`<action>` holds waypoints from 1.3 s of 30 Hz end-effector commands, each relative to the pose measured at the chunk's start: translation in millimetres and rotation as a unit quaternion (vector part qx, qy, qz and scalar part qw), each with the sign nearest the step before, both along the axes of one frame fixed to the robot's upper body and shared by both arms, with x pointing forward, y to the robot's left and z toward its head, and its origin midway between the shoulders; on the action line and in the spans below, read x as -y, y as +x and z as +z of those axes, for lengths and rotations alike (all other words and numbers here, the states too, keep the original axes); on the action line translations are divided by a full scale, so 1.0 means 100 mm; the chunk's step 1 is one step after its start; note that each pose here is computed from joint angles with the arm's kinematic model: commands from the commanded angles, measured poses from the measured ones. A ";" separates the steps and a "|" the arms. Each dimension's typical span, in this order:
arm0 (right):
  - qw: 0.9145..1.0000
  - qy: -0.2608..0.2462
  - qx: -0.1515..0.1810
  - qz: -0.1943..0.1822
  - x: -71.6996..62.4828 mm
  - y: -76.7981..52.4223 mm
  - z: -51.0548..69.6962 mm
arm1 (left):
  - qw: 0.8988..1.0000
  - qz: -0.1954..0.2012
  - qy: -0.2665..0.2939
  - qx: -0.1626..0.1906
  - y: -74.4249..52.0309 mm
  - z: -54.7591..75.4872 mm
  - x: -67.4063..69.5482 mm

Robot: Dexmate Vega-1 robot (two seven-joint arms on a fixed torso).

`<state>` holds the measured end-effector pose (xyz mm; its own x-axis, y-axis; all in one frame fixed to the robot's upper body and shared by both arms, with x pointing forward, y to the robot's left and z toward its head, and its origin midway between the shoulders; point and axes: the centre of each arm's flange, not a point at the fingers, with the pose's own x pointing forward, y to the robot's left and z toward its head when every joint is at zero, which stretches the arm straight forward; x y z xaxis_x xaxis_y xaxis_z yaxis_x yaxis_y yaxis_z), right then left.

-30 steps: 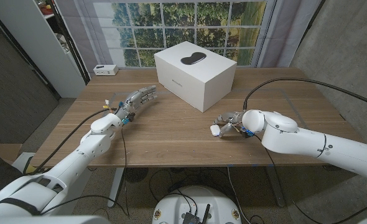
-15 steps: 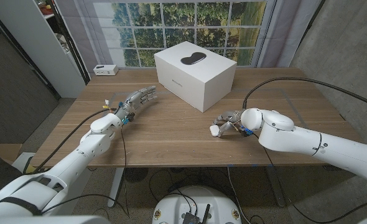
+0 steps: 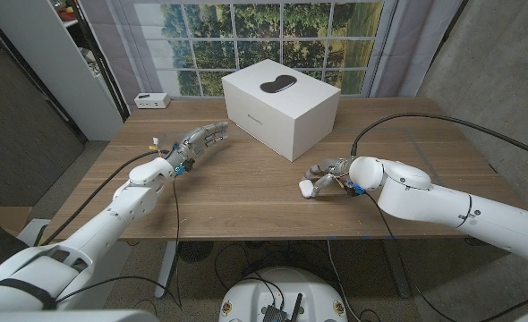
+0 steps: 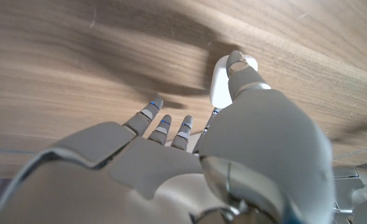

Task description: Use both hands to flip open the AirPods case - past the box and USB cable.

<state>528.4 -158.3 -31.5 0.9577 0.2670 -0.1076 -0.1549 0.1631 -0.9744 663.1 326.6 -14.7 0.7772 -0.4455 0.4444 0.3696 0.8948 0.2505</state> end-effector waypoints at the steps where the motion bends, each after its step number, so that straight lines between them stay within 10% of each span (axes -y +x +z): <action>1: 0.997 -0.015 0.076 0.024 -0.09 -0.12 0.43 | 0.998 -0.020 0.056 -0.019 -0.22 0.20 0.06; 9: 0.992 -0.033 0.108 0.048 -0.28 -0.20 0.71 | 0.991 -0.046 0.113 -0.047 -0.39 0.30 0.21; 23: 0.984 -0.028 0.165 0.059 -0.59 -0.36 0.82 | 0.977 -0.129 0.146 -0.083 -0.47 0.18 0.61; 39: 0.982 -0.048 0.185 0.011 -0.54 -0.67 0.85 | 0.970 -0.171 0.164 -0.054 -0.53 0.23 0.83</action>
<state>485.3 -107.5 49.8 0.9289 0.3197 0.1867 0.1673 0.0874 -0.9820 615.1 262.7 4.9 0.6609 -0.7323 0.1638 0.6278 0.6592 0.4139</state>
